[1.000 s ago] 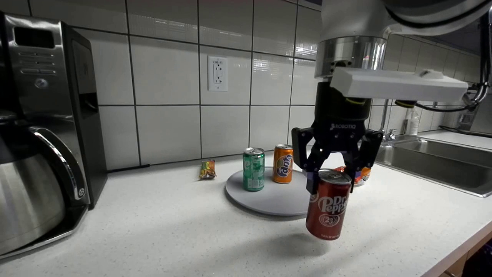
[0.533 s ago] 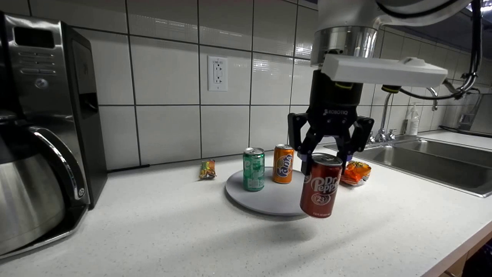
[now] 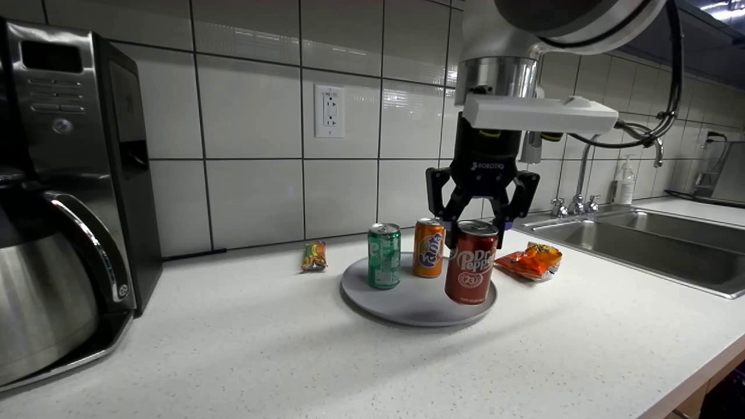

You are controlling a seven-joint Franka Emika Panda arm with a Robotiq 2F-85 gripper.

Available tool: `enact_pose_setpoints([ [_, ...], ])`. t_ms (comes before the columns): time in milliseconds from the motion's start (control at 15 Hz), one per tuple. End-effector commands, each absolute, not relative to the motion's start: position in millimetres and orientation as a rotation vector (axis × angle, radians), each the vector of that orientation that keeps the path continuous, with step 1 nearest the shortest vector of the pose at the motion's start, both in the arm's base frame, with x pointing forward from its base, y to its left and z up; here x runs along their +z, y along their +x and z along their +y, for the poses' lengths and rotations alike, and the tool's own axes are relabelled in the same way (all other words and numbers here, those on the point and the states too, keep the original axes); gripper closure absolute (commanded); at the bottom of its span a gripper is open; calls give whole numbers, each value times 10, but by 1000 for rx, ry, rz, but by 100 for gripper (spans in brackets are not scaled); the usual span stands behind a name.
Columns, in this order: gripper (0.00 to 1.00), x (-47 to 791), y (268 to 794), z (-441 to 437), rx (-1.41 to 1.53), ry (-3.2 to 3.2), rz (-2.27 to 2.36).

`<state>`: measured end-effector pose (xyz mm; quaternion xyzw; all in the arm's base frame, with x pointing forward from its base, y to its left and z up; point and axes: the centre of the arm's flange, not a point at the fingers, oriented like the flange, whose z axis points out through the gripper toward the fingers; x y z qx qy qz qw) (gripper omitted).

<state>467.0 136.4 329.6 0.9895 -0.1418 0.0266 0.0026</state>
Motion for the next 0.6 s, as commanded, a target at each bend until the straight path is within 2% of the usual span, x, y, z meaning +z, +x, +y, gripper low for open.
enact_pose_setpoints([
  [0,62,3309,5056,1335,64,3086,-423],
  [533,62,3114,5449,1249,40,3090,-458],
])
